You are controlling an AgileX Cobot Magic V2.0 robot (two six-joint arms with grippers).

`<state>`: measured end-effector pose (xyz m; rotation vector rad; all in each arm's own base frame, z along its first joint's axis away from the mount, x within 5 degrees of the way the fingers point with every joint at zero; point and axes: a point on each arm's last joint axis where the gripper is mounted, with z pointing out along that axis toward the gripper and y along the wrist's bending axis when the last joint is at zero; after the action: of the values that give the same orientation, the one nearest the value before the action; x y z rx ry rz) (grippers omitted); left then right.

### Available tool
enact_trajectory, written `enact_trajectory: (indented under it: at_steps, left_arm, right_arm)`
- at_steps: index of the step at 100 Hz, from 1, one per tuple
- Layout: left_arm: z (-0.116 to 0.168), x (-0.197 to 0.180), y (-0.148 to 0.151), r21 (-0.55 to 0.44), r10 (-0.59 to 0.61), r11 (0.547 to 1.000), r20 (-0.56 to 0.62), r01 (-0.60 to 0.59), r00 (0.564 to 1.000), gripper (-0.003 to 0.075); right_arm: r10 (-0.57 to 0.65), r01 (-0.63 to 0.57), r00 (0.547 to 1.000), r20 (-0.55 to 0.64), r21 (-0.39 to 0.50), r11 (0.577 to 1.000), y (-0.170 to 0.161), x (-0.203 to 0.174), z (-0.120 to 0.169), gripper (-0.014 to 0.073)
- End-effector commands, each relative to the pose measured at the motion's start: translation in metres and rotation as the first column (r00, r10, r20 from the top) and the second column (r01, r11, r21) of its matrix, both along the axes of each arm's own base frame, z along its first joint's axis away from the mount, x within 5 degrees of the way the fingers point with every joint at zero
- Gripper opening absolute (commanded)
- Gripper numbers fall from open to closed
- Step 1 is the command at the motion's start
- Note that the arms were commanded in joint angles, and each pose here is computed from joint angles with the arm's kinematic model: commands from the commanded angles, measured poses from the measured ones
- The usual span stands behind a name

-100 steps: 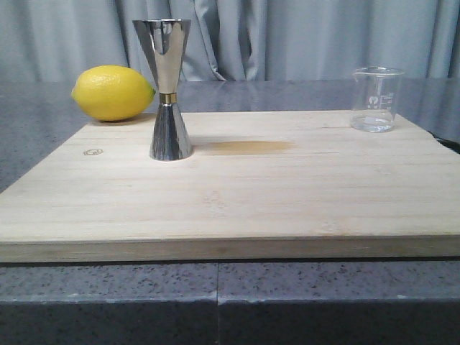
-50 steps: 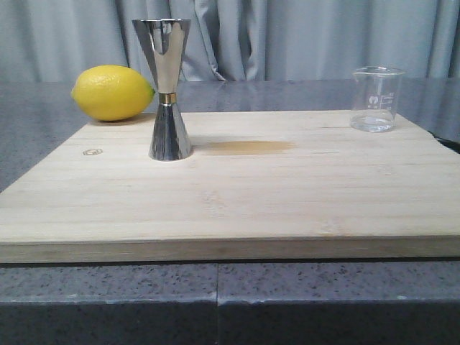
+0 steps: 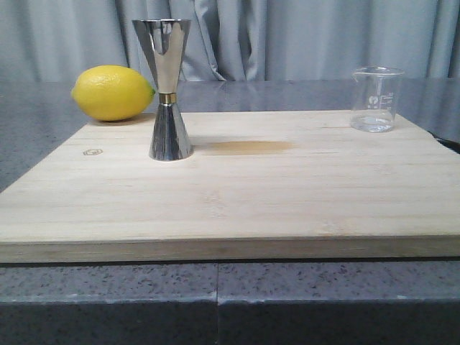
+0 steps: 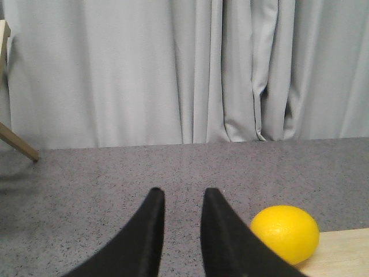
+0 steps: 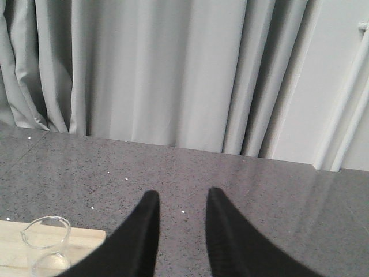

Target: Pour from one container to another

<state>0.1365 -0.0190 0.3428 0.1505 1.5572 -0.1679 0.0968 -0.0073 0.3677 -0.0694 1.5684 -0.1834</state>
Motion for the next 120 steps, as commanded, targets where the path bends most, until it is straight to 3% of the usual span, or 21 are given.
enact_trajectory:
  at_steps: [1,28,120]
  left_arm:
    - [0.0108,-0.0022,-0.0032,-0.029,-0.032,0.999,0.033,0.033,0.999,-0.0001]
    - [0.0112,-0.0027,-0.0053,-0.034,-0.056,0.998,0.036,0.057,0.998,-0.0019]
    - [0.0105,-0.0026,-0.0053,-0.035,-0.056,0.998,0.034,0.057,0.998,-0.0019]
  right_arm:
    - [-0.021,0.024,0.993,0.12,-0.026,0.999,-0.0014,-0.0049,0.0198,0.0092]
    - [-0.022,0.025,0.992,0.125,-0.026,0.999,-0.0015,-0.005,0.0202,-0.0063]
    - [-0.021,0.025,0.992,0.122,-0.026,0.999,-0.0015,-0.005,0.0199,-0.0064]
